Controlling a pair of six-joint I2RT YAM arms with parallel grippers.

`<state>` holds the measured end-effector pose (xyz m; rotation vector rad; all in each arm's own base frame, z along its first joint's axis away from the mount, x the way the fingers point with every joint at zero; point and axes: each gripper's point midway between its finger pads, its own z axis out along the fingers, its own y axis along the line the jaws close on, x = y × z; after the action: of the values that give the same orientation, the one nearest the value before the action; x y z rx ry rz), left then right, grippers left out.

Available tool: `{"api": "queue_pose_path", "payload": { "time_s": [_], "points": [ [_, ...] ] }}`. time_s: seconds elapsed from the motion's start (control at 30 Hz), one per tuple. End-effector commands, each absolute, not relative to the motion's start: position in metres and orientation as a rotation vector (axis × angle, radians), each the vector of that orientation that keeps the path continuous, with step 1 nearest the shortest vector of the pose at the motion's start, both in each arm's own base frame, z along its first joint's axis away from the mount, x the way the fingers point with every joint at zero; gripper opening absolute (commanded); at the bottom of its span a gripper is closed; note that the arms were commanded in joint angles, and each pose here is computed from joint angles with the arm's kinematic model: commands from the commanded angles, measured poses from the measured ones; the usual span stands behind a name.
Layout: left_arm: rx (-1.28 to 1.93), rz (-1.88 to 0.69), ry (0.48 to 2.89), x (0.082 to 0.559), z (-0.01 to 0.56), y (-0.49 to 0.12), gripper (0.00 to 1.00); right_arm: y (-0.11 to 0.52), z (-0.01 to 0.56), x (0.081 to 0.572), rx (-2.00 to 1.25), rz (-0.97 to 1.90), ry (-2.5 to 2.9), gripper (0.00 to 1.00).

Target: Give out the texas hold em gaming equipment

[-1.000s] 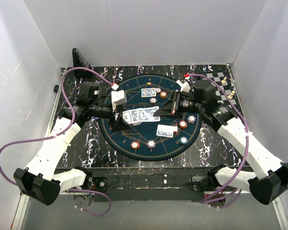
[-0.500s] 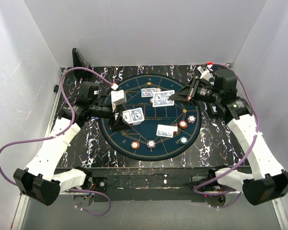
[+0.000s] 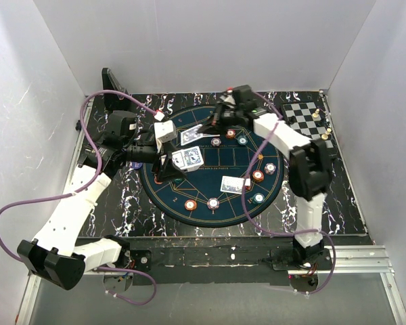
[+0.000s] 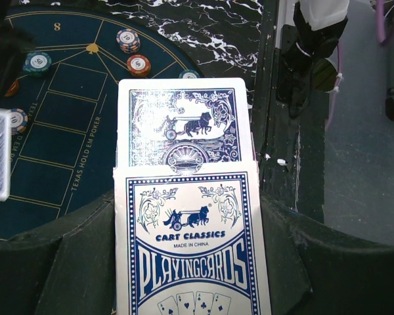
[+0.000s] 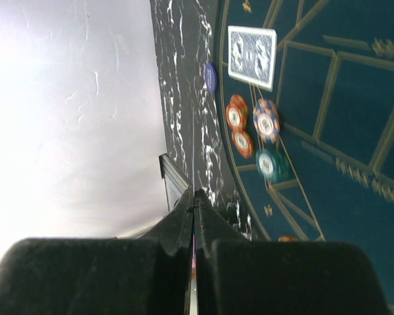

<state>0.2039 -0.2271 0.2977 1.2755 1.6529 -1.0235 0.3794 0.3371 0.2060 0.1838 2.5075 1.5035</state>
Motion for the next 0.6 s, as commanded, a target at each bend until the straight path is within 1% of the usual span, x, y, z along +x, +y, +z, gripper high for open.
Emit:
{"api": "queue_pose_path", "payload": {
  "time_s": [0.0,0.13,0.3,0.33,0.4,0.43,0.47,0.5,0.57],
  "points": [
    [1.261,-1.038,1.615,0.202,0.32,-0.229,0.41,0.414,0.196,0.404,0.066,1.617,2.495,0.01],
    [1.262,-1.053,1.628,0.2,0.315,-0.228,0.4,0.452,0.162,0.418,0.055,1.572,2.559,0.01],
    [1.264,-1.05,1.618,0.195,0.315,-0.226,0.4,0.465,0.128,0.428,0.12,1.522,2.579,0.01],
    [1.265,-1.051,1.616,0.195,0.316,-0.227,0.4,0.466,0.123,0.429,0.131,1.512,2.583,0.03],
    [1.267,-1.056,1.615,0.194,0.317,-0.227,0.4,0.467,0.115,0.433,0.139,1.49,2.586,0.09],
    [1.266,-1.061,1.619,0.194,0.316,-0.227,0.4,0.468,0.111,0.435,0.141,1.485,2.587,0.14],
    [1.266,-1.062,1.618,0.194,0.316,-0.227,0.4,0.468,0.108,0.437,0.143,1.483,2.584,0.23],
    [1.267,-1.059,1.617,0.193,0.316,-0.227,0.4,0.468,0.103,0.437,0.155,1.477,2.586,0.27],
    [1.26,-1.039,1.625,0.194,0.314,-0.225,0.4,0.472,0.1,0.434,0.155,1.494,2.563,0.38]
  ]
}}
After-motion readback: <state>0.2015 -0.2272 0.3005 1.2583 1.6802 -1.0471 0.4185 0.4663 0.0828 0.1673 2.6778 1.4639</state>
